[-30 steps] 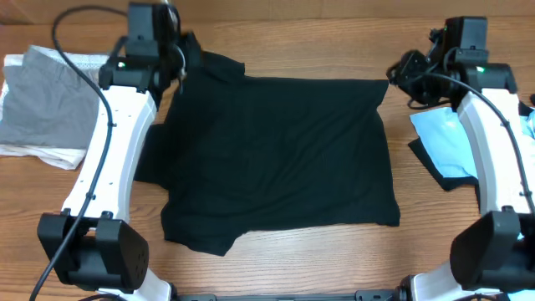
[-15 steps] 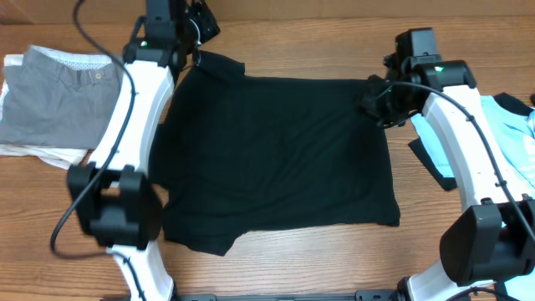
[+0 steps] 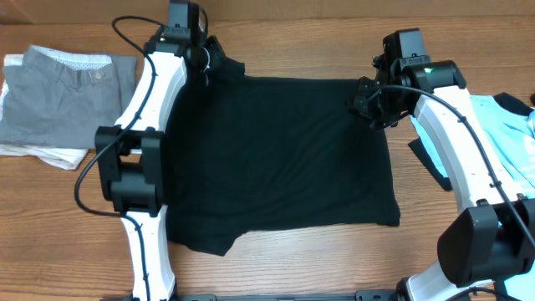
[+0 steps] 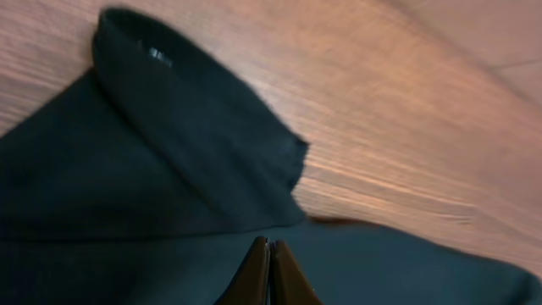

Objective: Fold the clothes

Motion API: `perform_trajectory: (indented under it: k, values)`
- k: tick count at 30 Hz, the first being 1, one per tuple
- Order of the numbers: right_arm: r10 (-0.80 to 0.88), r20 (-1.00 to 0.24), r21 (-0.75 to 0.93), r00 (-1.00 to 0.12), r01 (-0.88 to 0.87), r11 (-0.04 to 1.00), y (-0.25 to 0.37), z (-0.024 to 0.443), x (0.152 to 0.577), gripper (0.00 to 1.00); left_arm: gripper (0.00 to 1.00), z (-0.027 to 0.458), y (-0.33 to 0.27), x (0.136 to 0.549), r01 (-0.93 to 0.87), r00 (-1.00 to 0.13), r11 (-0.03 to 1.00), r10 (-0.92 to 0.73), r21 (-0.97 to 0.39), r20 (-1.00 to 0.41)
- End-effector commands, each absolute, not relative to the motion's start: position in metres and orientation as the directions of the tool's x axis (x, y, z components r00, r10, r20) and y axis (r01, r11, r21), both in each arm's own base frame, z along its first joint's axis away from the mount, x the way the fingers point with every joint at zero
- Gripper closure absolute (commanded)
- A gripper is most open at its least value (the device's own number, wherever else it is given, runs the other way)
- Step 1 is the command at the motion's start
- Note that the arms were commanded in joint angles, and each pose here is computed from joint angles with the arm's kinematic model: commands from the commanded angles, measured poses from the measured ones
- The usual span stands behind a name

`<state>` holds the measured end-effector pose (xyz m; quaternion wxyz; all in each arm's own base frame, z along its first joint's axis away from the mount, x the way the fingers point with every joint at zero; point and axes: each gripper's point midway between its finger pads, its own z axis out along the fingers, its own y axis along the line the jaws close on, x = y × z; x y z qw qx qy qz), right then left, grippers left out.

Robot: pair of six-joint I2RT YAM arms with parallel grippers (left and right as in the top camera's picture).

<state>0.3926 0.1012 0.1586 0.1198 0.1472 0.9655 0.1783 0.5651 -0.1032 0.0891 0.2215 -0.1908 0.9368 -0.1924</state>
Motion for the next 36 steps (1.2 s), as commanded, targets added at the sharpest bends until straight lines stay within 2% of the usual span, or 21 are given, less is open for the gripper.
perform_trajectory:
  k: [1,6,10,17,21,27,36]
  values:
    - [0.325,-0.190,0.371,-0.926,0.239,0.897,0.100,0.160,0.393,0.79,0.96,0.071,-0.103,0.566,-0.270,-0.850,0.862,-0.423,-0.429,-0.314]
    - [0.325,-0.165,0.361,-0.931,0.250,0.899,0.099,0.158,0.386,0.79,0.96,0.046,-0.084,0.557,-0.337,-0.851,0.884,-0.433,-0.323,-0.296]
    - [0.319,-0.090,0.329,-0.943,0.275,0.904,0.098,0.153,0.367,0.79,0.96,0.045,-0.068,0.560,-0.363,-0.831,0.898,-0.432,-0.248,-0.349]
    - [0.268,0.001,0.285,-0.963,0.257,0.923,0.113,0.148,0.337,0.79,0.96,0.030,-0.068,0.572,-0.350,-0.823,0.902,-0.425,-0.253,-0.376]
    - [0.214,-0.004,0.288,-0.977,0.204,0.936,0.132,0.148,0.332,0.79,0.96,0.010,-0.067,0.572,-0.348,-0.835,0.906,-0.416,-0.241,-0.360]
    - [0.129,-0.037,0.305,-0.991,0.111,0.946,0.167,0.150,0.326,0.79,0.96,0.010,-0.064,0.579,-0.328,-0.831,0.909,-0.407,-0.257,-0.379]
    - [0.164,0.006,0.250,-0.986,0.160,0.955,0.182,0.146,0.307,0.80,0.96,0.002,-0.060,0.586,-0.316,-0.828,0.909,-0.404,-0.272,-0.389]
